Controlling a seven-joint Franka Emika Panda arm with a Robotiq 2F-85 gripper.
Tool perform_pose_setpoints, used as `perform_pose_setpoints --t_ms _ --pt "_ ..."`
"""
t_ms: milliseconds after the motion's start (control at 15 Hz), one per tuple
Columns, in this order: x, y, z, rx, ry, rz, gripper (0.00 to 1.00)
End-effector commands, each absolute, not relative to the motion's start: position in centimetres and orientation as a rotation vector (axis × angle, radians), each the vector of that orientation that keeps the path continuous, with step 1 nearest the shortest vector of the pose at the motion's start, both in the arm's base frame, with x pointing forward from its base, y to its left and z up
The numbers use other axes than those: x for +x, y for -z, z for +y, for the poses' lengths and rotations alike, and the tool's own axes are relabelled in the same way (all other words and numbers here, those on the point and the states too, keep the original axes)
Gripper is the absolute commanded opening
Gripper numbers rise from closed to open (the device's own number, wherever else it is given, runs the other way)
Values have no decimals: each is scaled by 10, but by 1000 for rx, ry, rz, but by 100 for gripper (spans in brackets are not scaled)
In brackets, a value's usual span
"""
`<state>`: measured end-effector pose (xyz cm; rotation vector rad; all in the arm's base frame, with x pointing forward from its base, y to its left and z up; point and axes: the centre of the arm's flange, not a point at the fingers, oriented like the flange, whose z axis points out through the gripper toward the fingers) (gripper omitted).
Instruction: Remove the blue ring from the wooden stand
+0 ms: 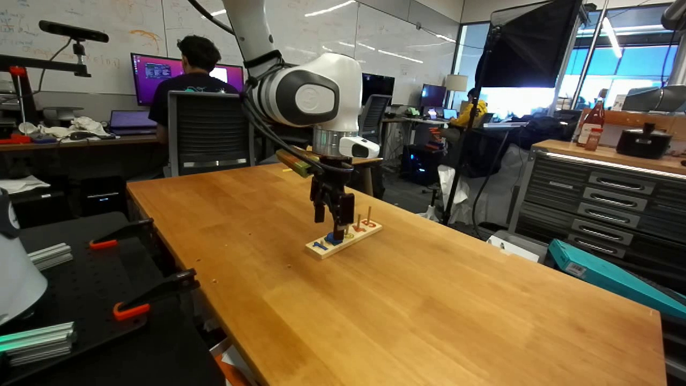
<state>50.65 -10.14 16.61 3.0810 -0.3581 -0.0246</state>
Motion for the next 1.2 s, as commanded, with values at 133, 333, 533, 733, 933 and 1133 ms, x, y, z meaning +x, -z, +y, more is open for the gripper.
perform_pose_setpoints --t_ms 133,333,533,733,933,1133 --pt "520 -146 -93 3101 -58 -343 100" --pt "525 -140 -91 3102 -84 -339 100" --pt "530 -135 -88 3104 -129 -326 97" --pt "536 -132 -86 3106 -164 -323 70" --pt "539 -133 -85 3108 -187 -324 43" --pt "541 -136 -84 3103 -199 -325 27"
